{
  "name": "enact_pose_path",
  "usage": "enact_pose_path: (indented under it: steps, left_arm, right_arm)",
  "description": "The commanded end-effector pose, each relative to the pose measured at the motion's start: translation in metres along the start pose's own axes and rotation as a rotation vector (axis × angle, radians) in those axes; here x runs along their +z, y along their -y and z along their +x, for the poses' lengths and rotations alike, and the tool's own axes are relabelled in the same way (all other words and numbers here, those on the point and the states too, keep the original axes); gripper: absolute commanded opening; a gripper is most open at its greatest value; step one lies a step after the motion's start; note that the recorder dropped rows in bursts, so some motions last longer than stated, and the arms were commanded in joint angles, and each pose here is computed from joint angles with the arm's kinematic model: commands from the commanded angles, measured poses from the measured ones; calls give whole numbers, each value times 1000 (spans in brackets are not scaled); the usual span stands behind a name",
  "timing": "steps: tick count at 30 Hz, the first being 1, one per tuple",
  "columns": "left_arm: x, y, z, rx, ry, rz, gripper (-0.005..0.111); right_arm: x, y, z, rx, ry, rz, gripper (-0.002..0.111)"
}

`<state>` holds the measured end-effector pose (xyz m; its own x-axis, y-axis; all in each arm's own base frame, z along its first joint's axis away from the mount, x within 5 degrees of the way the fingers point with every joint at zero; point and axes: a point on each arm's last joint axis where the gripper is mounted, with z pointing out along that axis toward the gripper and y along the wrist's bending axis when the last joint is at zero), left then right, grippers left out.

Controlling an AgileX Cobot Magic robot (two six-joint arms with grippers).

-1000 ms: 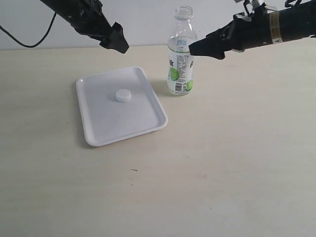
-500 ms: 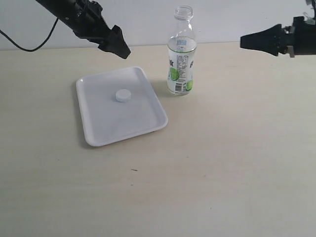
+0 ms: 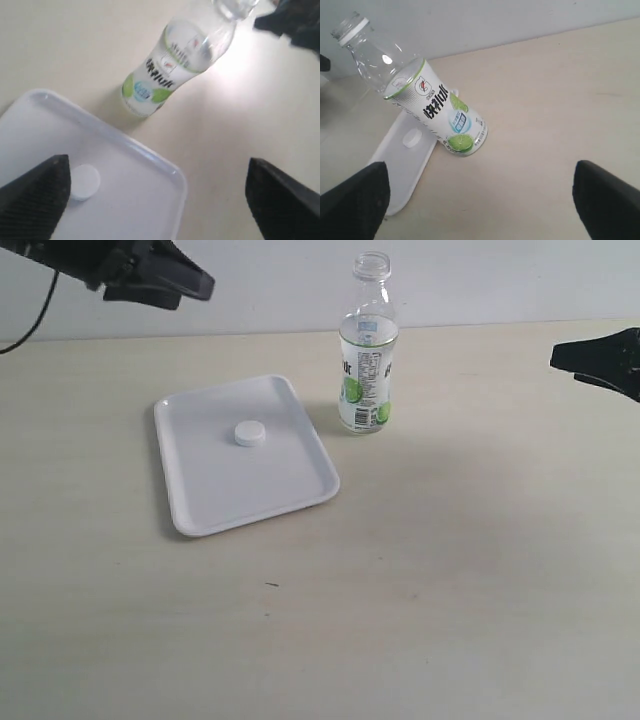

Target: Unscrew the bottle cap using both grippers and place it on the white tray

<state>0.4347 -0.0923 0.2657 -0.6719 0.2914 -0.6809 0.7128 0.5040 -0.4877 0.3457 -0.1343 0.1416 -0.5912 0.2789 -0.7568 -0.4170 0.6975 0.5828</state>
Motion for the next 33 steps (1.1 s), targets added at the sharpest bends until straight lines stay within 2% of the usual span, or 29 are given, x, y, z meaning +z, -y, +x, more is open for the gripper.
enact_pose_path:
  steps: [1, 6, 15, 17, 18, 19, 21, 22, 23, 25, 27, 33]
  left_arm:
    - [-36, 8, -8, -31, 166, 41, 90]
    - [-37, 11, -9, -103, 167, 50, 90]
    - [-32, 14, -9, -98, 156, 55, 90]
    - [-33, 14, -9, -99, 158, 57, 90]
    - [-32, 14, -9, -98, 157, 58, 90]
    - [-32, 14, -9, -98, 157, 58, 90]
    - [-31, 15, -10, -97, 156, 59, 78]
    - [-31, 15, -10, -93, 156, 59, 64]
    - [-31, 15, -10, -94, 156, 59, 45]
    - [-31, 15, -10, -94, 158, 61, -1]
    - [-31, 15, -10, -66, 165, 62, 5]
    - [-31, 14, -8, -44, 145, 48, 6]
  right_arm:
    - [-2, -4, -3, 113, 39, -3, 93]
    - [-3, -3, -6, 267, 73, -3, 93]
    - [-3, -3, -8, 273, 99, -1, 92]
    - [-3, -2, -12, 285, 136, 2, 86]
    - [-3, -2, -14, 293, 138, 2, 80]
    - [-4, -1, -16, 315, 141, -1, 69]
    - [-4, -1, -18, 319, 137, -2, 37]
    - [-4, -1, -18, 304, 137, -1, 18]
    - [-4, -1, -18, 292, 140, 0, 0]
    - [-4, -1, -18, 286, 142, 1, 1]
    - [-4, -1, -17, 282, 132, 0, 0]
    - [-3, -2, -15, 282, 114, -2, 0]
